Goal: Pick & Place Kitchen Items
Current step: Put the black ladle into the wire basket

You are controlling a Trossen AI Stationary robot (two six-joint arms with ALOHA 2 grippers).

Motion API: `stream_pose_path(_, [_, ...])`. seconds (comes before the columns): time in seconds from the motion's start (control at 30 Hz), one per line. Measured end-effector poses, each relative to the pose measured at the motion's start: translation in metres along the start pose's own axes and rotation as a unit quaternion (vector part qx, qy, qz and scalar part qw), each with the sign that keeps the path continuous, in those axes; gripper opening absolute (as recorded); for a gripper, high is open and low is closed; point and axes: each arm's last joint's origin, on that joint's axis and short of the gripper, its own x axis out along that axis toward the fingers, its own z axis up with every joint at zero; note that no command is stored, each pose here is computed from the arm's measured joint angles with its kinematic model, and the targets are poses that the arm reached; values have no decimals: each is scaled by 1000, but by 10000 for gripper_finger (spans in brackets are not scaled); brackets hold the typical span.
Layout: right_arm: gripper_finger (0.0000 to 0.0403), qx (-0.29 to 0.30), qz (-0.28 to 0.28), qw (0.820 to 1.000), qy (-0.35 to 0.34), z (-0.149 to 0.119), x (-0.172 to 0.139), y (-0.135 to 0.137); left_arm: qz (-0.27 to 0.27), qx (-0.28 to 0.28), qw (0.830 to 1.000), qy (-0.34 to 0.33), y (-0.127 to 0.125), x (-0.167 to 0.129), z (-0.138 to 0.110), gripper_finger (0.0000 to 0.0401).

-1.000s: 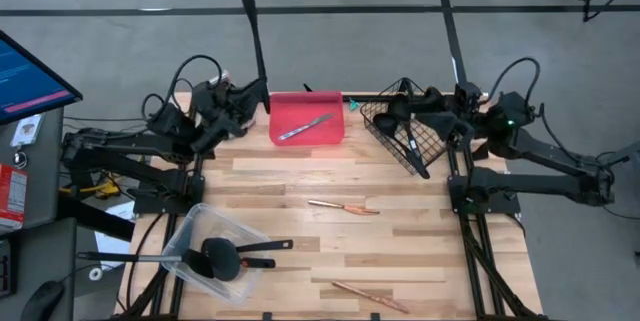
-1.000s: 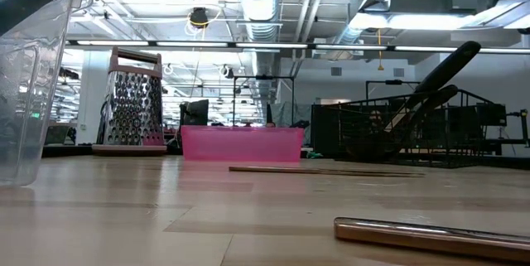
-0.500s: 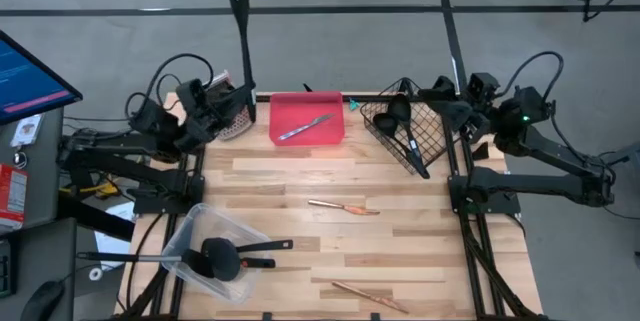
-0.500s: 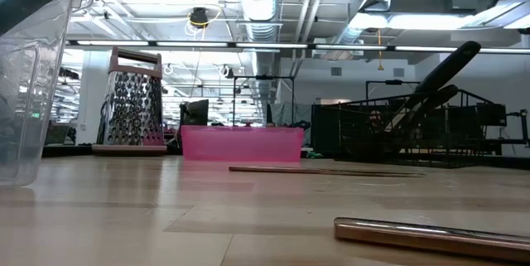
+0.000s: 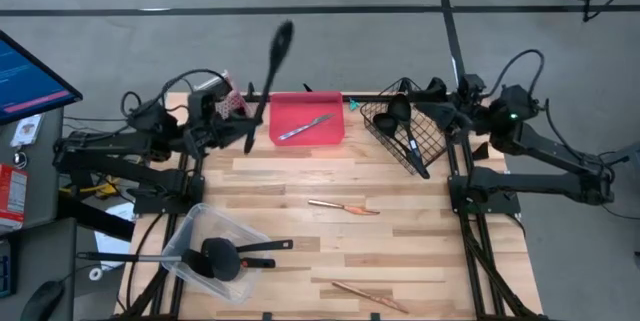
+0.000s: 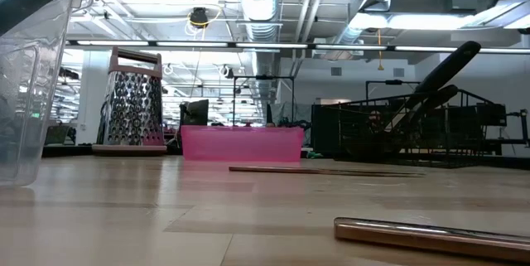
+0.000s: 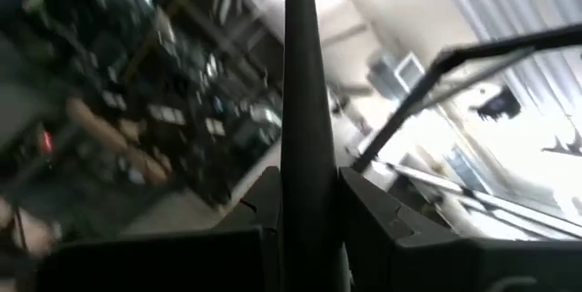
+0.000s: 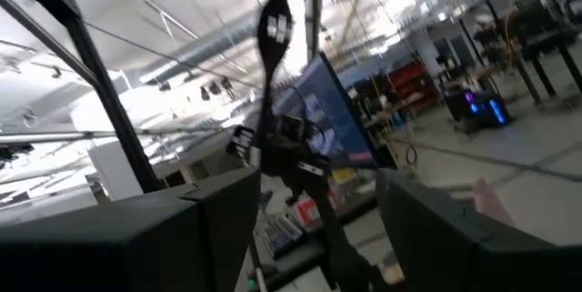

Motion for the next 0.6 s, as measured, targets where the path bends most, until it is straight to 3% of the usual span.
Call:
stream_pose_path(0.23, [221, 10, -18, 999, 27, -6, 1, -4, 7, -40, 996, 78, 6, 0, -10, 51])
stream_pose_path(0.6, [221, 16, -26, 998, 47, -9, 0, -6, 111, -153, 963, 190, 25, -5, -33, 51])
